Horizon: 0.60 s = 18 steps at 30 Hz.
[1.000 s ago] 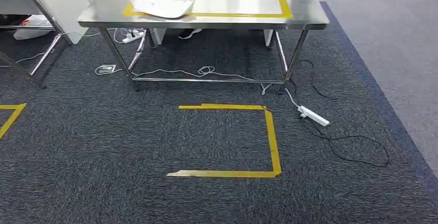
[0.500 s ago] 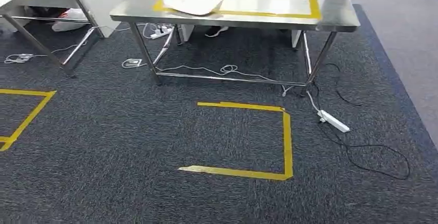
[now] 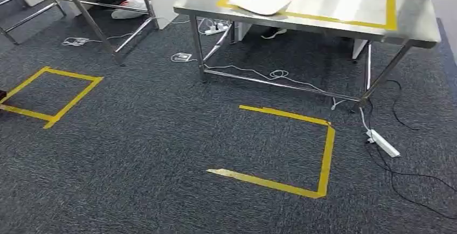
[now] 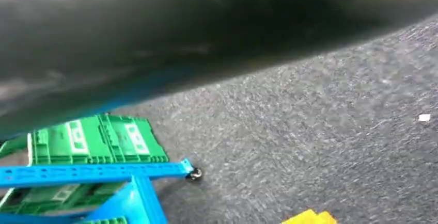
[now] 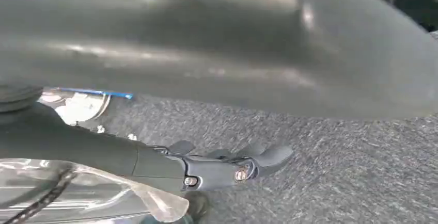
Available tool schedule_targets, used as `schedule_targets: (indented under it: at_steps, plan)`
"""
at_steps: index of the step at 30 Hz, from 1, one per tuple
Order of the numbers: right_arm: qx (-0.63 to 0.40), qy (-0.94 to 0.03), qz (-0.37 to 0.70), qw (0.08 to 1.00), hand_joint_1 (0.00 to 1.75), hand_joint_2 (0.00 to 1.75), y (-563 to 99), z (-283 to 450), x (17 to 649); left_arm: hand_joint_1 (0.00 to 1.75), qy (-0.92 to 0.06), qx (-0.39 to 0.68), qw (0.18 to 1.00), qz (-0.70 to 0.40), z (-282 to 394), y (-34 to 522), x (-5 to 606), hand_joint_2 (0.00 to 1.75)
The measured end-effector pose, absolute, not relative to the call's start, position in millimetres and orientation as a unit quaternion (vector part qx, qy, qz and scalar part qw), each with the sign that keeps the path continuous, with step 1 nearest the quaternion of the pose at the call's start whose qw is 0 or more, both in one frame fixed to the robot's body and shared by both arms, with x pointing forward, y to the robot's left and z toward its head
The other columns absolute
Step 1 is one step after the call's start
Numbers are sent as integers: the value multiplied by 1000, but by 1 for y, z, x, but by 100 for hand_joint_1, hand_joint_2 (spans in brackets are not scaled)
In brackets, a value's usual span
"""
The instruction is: Take the parts from the cabinet and place them on the table.
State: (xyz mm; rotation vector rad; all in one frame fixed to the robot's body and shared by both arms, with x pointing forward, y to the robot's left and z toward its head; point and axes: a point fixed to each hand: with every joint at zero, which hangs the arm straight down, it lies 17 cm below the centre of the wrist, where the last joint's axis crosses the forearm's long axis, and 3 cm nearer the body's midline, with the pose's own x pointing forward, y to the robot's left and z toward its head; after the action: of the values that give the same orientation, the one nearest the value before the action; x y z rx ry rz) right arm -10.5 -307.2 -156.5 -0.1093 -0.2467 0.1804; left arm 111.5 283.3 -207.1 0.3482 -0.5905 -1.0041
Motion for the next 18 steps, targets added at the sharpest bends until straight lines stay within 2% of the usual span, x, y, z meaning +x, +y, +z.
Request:
schedule_targets:
  at_steps: [18]
  plan:
    - [-58, -119, 64, 989, 0, 0, -308, -157, -12, 0, -282, 161, 812, -485, -212, 277, 125, 0]
